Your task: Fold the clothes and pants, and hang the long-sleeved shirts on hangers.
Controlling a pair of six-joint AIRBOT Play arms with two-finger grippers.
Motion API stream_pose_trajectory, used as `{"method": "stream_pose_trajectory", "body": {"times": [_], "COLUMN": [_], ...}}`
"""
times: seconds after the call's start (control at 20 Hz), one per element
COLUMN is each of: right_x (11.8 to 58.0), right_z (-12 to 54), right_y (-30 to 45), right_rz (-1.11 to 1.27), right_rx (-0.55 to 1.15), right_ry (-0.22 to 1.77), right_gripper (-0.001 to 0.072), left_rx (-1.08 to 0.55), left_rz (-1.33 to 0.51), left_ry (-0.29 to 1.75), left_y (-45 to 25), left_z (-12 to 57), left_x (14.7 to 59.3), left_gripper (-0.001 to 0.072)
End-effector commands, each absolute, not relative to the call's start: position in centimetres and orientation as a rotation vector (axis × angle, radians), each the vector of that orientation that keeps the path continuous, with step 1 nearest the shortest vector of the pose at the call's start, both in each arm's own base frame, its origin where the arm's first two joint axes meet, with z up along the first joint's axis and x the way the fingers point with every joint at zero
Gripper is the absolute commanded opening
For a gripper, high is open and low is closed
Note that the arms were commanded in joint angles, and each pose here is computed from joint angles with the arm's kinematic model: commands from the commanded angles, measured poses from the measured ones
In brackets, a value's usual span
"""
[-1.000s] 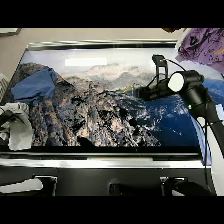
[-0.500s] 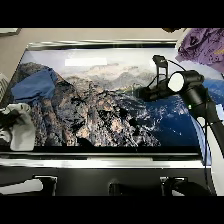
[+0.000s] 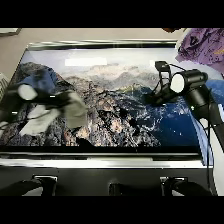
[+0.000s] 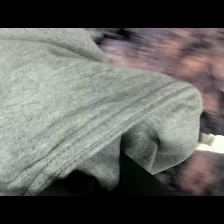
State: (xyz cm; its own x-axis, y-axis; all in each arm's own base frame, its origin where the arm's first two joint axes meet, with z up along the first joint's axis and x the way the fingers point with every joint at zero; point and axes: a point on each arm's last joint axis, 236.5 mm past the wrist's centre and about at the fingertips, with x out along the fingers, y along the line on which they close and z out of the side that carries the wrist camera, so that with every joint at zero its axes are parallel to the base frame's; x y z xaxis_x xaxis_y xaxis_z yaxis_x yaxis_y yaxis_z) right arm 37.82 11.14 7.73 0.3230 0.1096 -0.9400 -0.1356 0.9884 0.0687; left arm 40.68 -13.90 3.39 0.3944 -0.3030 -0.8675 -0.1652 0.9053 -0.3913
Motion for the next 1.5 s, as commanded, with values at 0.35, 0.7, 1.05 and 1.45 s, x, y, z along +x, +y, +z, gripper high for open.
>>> {"method": "stream_pose_trajectory", "body": {"times": [0.35, 0.7, 1.05, 1.45], "right_x": [37.5, 40.0, 34.5, 32.7], "right_z": [10.5, 6.4, -5.1, -10.1], "right_y": [3.1, 0.8, 14.5, 21.7], "right_rz": [-0.104, 0.109, 0.507, 0.599], "right_rx": [-0.147, 0.587, 0.681, 0.682], "right_ry": [1.176, 1.186, 1.458, 1.563], "right_gripper": [0.0263, 0.0437, 0.0551, 0.0467], "left_rx": [-0.514, -0.405, -0.479, -0.525], "left_rz": [-0.423, -0.277, -0.061, 0.019], "left_ry": [1.316, 1.225, 1.174, 1.208], "left_y": [-38.8, -20.8, -7.3, -2.9], "left_z": [-2.6, 4.4, 7.4, 6.9], "left_x": [41.6, 48.3, 49.4, 48.6], "left_gripper": [0.0224, 0.0720, 0.0720, 0.0720]}}
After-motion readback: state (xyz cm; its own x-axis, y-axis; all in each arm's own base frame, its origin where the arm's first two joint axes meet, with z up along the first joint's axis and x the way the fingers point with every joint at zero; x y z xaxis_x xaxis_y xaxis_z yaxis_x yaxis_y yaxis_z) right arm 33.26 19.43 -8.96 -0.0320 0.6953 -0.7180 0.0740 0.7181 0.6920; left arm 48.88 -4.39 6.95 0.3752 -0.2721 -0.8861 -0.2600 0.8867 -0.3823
